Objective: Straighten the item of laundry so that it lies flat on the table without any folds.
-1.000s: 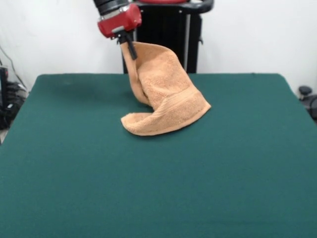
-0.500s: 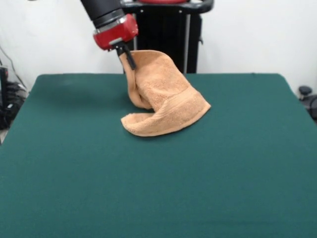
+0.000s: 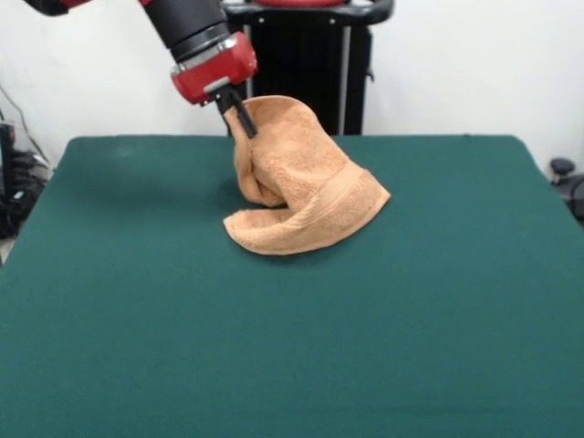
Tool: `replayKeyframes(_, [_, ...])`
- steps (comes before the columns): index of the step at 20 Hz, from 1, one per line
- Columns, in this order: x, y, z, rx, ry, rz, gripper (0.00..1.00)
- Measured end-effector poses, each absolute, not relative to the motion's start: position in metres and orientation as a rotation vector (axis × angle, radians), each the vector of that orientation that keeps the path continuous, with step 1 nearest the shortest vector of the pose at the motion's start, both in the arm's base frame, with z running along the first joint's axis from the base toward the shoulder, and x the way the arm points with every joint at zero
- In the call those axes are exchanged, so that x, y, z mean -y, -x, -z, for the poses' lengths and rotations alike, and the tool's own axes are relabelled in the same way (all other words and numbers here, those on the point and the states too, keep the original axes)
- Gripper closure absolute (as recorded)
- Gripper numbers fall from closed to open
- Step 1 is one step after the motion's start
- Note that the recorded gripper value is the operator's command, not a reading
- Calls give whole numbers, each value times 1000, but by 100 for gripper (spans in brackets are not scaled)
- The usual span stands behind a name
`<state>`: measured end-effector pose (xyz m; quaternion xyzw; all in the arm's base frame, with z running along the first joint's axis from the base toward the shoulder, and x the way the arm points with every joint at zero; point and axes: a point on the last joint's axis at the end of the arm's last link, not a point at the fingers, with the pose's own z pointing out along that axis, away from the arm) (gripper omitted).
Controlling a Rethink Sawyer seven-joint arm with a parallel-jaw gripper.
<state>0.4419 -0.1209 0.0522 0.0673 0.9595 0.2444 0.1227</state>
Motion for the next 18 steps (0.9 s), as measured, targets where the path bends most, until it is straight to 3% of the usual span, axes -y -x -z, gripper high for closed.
replayKeyframes(11, [128,-467,-51,-2798,-101,-720,100])
replayKeyframes(18, [164,-485,-94,-2798,87,-372,100])
